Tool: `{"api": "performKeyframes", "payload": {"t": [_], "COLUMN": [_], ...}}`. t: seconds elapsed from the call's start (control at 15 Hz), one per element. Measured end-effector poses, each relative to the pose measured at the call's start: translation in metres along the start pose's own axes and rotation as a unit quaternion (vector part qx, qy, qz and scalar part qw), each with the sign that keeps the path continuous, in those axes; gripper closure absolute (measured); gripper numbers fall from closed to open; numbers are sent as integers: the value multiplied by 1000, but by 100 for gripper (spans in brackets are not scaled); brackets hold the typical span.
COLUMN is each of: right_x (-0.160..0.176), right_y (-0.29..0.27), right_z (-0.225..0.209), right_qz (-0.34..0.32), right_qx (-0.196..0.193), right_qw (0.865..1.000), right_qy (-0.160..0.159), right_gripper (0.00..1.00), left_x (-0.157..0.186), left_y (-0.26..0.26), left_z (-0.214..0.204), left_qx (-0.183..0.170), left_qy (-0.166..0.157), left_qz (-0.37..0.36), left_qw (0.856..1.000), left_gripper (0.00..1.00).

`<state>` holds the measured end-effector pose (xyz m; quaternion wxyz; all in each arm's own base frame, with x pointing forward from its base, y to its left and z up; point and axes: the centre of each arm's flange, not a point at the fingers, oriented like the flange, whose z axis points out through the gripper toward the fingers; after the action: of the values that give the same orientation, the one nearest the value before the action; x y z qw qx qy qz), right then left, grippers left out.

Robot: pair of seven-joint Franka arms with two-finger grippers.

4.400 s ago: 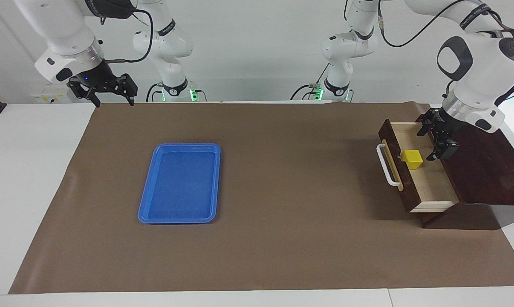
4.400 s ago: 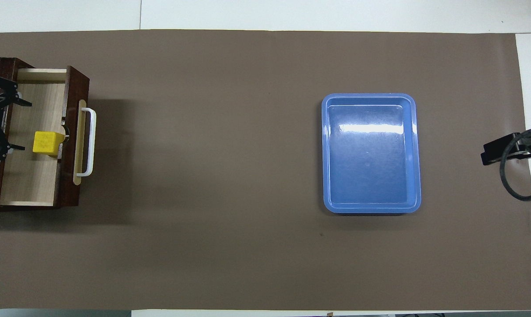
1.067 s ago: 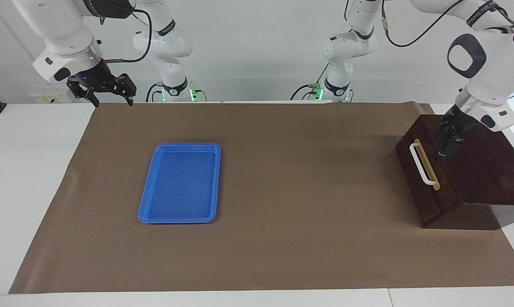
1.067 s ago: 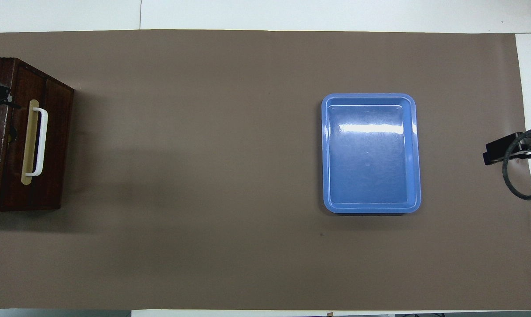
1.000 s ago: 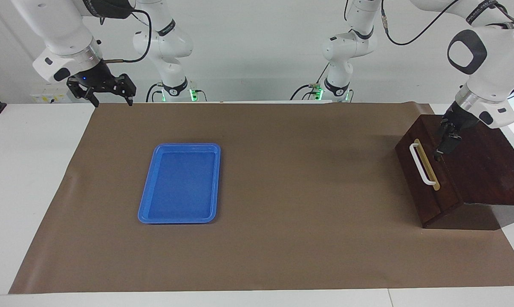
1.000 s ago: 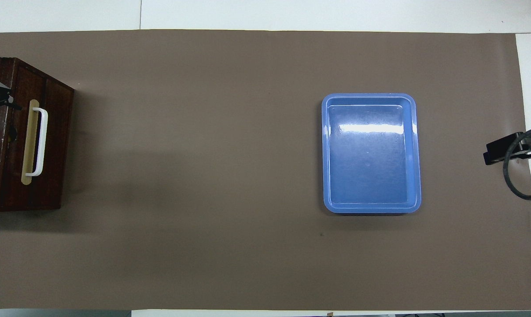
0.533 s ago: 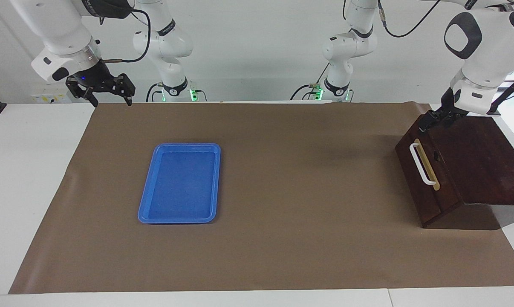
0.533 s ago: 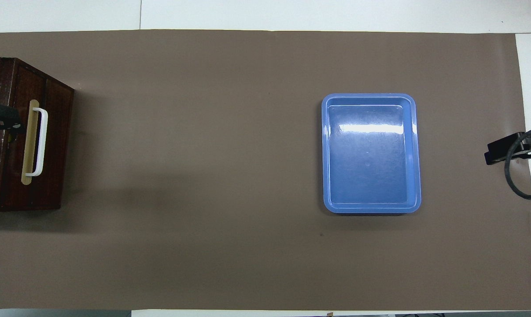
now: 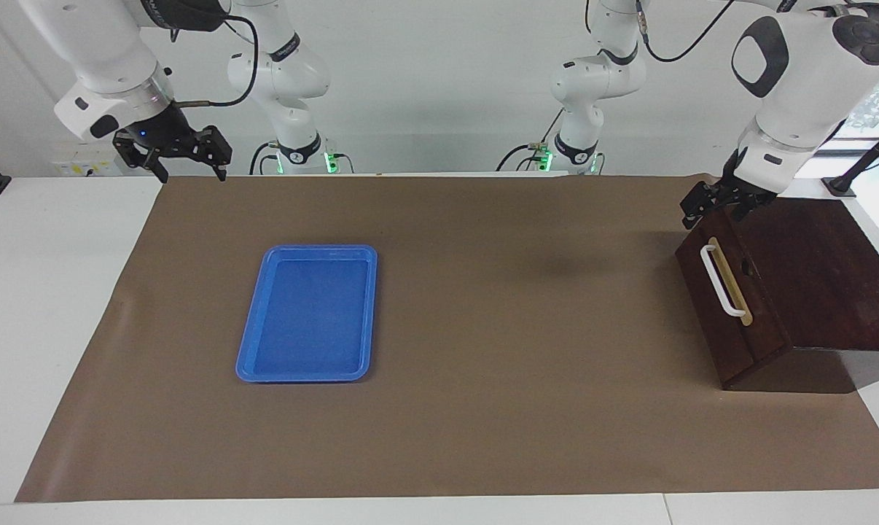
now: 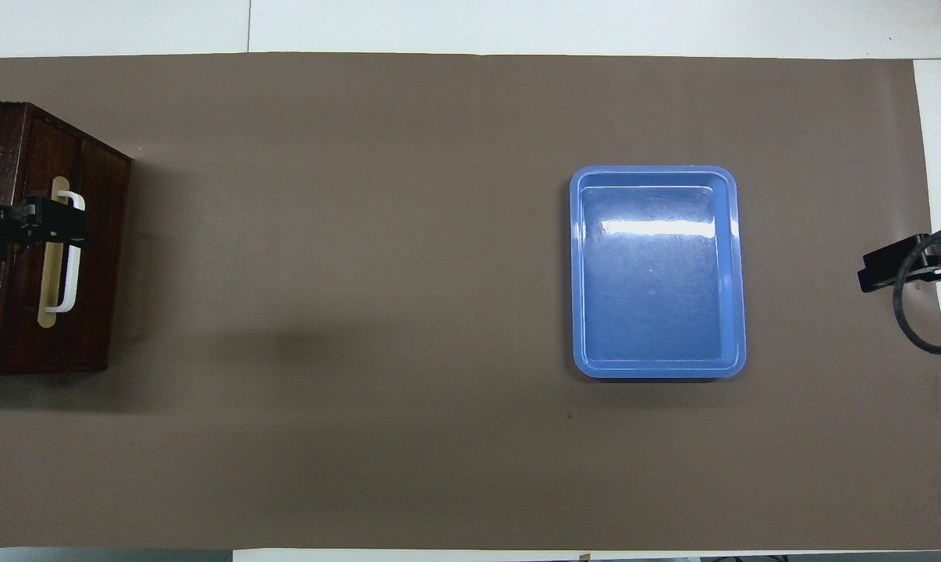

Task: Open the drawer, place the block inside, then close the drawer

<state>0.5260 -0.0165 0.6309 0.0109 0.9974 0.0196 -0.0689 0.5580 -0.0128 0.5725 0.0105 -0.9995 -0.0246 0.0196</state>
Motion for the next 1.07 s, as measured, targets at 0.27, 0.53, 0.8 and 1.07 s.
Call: {"api": "performKeyframes", "payload": {"t": [0.27, 0.53, 0.8, 1.07], "right_x": [0, 0, 0, 0], "right_y": [0, 0, 0, 0], "right_z": [0, 0, 0, 0], "right_qz": [0, 0, 0, 0], "right_qx": [0, 0, 0, 0], "right_qw": [1000, 1000, 1000, 1000], "right_qy": [0, 0, 0, 0], "right_gripper": [0, 0, 0, 0], "left_x": [-2, -3, -8, -13], "left_y": [5, 5, 18, 35], "left_z": [-5, -9, -16, -15], "left_qx": [0, 0, 2, 3], "left_qy": [4, 8, 6, -6], "left_qz": [6, 8, 23, 41], "left_qw": [1000, 1000, 1000, 999], "left_gripper": [0, 0, 0, 0]}}
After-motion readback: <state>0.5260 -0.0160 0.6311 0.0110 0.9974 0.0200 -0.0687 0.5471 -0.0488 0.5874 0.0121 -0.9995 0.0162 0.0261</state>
